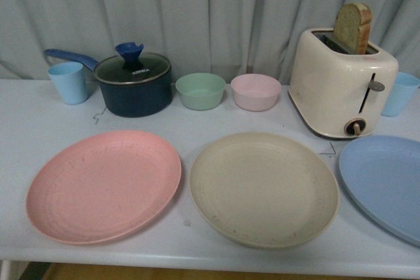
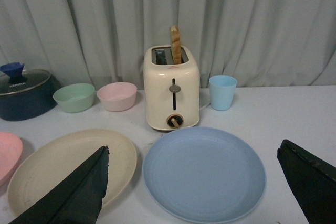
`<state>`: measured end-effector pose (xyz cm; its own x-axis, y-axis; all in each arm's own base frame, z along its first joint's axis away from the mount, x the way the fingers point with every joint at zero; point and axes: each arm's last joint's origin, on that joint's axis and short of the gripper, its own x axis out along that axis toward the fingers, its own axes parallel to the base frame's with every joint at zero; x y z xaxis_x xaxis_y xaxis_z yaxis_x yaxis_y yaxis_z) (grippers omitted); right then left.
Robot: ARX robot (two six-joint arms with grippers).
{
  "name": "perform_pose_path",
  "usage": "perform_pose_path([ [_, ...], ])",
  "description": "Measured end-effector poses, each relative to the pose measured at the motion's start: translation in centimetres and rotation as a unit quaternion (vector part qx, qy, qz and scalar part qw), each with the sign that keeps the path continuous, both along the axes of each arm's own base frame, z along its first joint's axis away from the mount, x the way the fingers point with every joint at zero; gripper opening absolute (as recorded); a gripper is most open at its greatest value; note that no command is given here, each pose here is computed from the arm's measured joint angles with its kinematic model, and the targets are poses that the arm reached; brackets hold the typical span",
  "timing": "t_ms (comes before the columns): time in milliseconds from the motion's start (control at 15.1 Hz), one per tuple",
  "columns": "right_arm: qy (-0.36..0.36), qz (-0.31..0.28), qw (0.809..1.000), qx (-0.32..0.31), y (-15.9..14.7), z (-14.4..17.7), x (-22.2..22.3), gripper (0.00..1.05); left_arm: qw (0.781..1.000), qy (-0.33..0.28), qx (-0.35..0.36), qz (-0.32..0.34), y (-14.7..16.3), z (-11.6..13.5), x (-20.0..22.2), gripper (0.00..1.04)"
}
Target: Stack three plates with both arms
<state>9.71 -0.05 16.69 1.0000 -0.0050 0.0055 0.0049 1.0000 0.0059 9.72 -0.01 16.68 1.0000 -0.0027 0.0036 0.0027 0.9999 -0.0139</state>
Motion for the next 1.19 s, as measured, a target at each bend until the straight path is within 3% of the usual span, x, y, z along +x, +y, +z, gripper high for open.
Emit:
perform_pose_path([
  [529, 0.0, 0.0, 1.0, 0.0, 0.0, 0.0, 0.0, 0.98, 1.0, 0.0, 0.0, 0.001, 0.0, 0.0, 0.0, 0.98],
  [661, 0.0, 0.0, 1.0, 0.0, 0.0, 0.0, 0.0, 0.98, 0.99, 0.13, -0.022, 0.05, 0.2, 0.3, 0.8, 0.98],
  [925, 0.0, 0.0, 1.0, 0.0, 0.0, 0.0, 0.0, 0.98, 0.983, 0.176, -0.043, 0.011, 1.6, 3.5, 6.4, 0.98],
  [1189, 0.0, 0.0, 1.0, 0.0, 0.0, 0.0, 0.0, 0.98, 0.941, 0.337, -0.008, -0.029, 2.0, 1.9, 13.3, 0.98],
])
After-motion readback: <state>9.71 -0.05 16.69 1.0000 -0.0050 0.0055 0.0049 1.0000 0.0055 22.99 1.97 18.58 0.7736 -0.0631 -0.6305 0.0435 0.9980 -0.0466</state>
